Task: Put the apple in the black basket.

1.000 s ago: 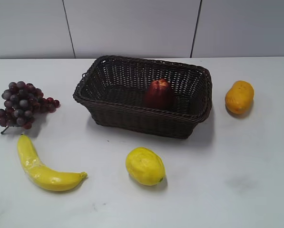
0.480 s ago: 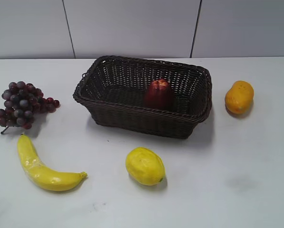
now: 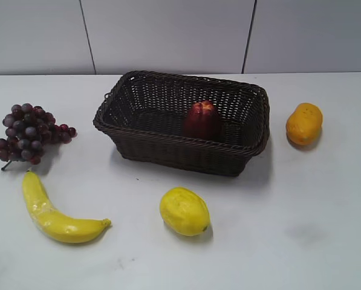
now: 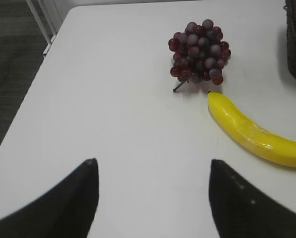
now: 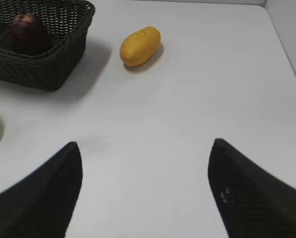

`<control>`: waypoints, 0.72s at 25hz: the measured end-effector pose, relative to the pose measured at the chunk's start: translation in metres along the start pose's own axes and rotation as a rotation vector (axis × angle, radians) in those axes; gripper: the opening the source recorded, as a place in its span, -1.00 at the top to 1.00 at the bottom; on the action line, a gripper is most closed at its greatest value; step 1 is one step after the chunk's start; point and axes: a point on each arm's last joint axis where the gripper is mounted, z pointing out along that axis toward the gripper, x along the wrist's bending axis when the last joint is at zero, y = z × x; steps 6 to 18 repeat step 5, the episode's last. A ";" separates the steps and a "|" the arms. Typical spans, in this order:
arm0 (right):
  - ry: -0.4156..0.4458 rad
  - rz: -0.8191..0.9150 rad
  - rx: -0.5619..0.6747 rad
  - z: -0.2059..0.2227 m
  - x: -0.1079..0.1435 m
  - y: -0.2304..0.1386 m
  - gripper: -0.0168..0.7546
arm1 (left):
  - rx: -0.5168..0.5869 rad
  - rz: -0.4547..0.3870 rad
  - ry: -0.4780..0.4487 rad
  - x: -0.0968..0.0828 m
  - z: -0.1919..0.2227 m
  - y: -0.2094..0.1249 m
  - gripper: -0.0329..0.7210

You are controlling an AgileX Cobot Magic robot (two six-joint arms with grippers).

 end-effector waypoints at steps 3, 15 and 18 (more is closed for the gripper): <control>-0.004 0.002 0.000 0.000 0.000 0.000 -0.58 | 0.000 0.000 0.000 0.000 0.000 0.000 -0.47; -0.005 0.002 0.000 0.000 0.000 0.000 -0.58 | 0.000 0.000 0.000 0.000 0.000 0.000 -0.47; -0.005 0.002 0.000 0.000 0.000 0.000 -0.58 | 0.000 0.000 0.000 0.000 0.000 0.000 -0.47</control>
